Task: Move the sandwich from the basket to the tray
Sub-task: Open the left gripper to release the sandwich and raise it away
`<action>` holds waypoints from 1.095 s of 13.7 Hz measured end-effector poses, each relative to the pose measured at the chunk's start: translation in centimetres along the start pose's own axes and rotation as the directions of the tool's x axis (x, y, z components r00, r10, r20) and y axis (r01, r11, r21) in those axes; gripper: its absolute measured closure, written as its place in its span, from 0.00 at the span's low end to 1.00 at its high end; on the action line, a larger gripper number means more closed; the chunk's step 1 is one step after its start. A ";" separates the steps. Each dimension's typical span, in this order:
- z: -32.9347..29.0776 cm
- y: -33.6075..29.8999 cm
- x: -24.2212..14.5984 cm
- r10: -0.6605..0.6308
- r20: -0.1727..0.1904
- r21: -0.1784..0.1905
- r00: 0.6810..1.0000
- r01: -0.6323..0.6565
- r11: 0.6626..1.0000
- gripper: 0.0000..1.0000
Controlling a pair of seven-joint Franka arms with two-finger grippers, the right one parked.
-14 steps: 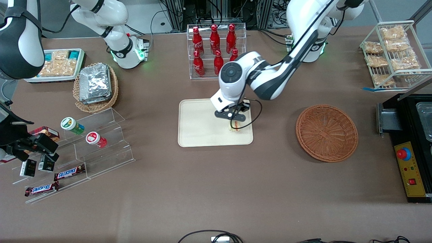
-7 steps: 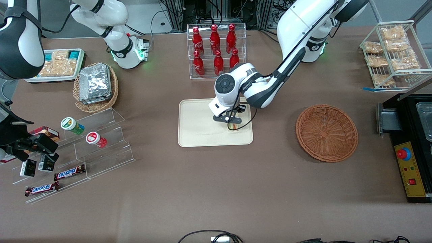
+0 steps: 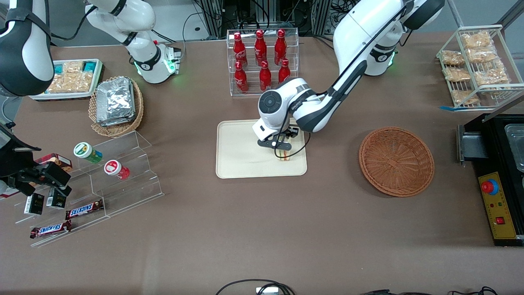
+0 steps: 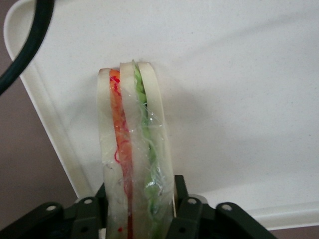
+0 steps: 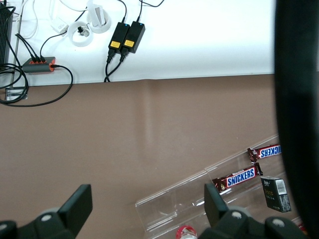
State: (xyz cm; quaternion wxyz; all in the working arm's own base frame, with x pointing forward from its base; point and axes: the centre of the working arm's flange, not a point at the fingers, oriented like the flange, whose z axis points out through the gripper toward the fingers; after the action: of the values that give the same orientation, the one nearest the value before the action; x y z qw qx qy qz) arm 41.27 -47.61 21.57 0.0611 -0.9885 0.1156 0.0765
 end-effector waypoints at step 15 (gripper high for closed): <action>-19.5 -21.3 8.2 -0.452 -0.124 0.002 0.883 0.456 0.890 0.00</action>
State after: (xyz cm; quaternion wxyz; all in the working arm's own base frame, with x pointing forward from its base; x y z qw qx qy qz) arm 56.95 -31.51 41.52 0.0857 -0.9898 -0.1141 -0.0015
